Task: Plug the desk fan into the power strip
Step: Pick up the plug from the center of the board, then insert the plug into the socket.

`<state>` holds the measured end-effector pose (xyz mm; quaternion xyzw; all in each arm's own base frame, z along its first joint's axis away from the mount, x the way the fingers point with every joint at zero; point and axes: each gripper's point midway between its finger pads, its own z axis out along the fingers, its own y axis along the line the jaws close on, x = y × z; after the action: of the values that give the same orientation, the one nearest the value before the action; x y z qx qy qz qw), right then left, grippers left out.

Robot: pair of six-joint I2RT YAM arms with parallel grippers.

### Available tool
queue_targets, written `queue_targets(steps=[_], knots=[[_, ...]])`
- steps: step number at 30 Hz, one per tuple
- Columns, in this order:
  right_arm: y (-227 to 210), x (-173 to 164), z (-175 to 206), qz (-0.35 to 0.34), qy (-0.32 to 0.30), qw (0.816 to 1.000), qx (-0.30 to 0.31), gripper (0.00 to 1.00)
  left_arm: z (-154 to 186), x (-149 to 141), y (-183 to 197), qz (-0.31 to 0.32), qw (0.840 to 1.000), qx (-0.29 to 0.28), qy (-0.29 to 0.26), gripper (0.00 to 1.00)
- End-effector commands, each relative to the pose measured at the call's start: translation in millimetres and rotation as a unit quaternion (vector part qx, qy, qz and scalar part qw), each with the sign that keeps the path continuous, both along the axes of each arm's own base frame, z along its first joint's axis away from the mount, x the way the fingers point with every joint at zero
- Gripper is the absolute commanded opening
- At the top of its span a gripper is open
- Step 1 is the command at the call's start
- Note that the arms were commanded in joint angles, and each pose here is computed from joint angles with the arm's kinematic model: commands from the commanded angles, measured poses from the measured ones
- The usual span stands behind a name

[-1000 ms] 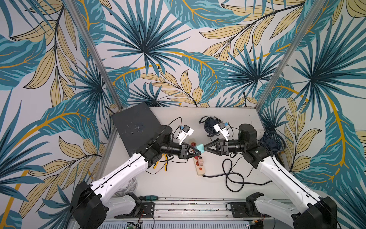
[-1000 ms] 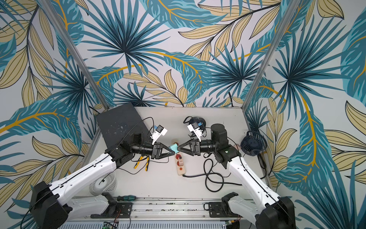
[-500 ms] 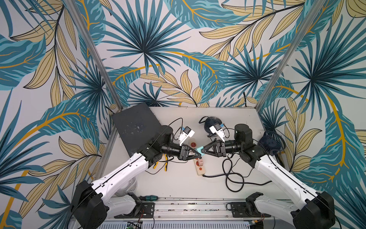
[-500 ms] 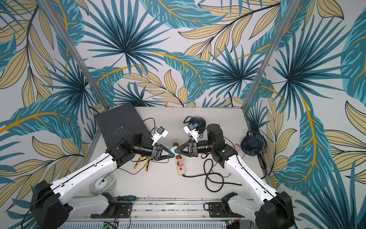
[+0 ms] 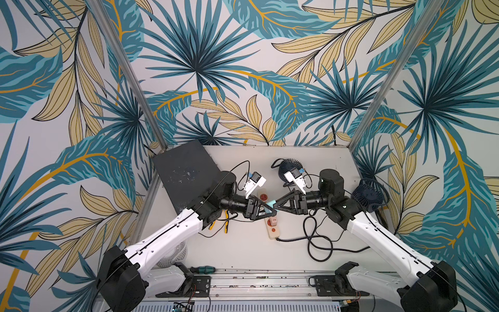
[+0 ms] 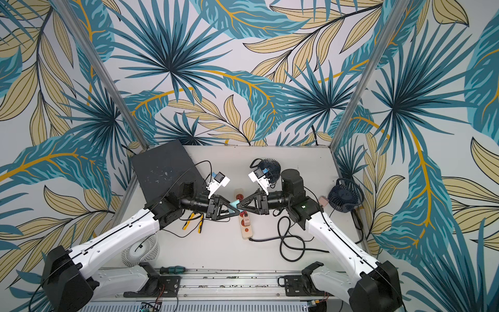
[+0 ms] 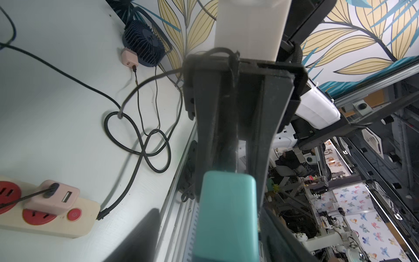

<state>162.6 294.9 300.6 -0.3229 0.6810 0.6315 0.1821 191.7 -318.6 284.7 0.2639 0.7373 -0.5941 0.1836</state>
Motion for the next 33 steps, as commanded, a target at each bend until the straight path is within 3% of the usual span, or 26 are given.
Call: queue_targets(steps=[1, 4, 7, 10, 14, 18, 23, 33], knots=[[-1, 18, -9, -0.067, -0.011, 0.998, -0.019, 0.0, -6, 25, 10, 0.082, 0.996, 0.01, -0.039, 0.94], [-7, 41, -27, -0.138, -0.013, 0.989, -0.059, 0.0, -15, 45, 31, 0.166, 0.985, 0.02, -0.052, 1.0], [-20, 74, -50, -0.235, -0.013, 0.964, -0.122, 0.0, -23, 65, 56, 0.252, 0.966, 0.019, -0.054, 1.0], [-40, 108, -81, -0.329, 0.005, 0.921, -0.206, 0.0, -45, 84, 76, 0.325, 0.943, 0.067, -0.025, 1.0], [-59, 137, -117, -0.403, 0.021, 0.866, -0.294, 0.0, -76, 104, 81, 0.372, 0.922, 0.107, 0.023, 0.98], [-51, 146, -139, -0.403, 0.015, 0.845, -0.351, 0.0, -103, 122, 77, 0.387, 0.912, 0.132, 0.039, 0.93], [-32, 140, -170, -0.371, 0.011, 0.825, -0.425, 0.0, -131, 139, 56, 0.363, 0.918, 0.147, 0.063, 0.83], [-7, 125, -208, -0.325, 0.039, 0.815, -0.477, 0.0, -170, 152, 37, 0.333, 0.924, 0.165, 0.087, 0.72]])
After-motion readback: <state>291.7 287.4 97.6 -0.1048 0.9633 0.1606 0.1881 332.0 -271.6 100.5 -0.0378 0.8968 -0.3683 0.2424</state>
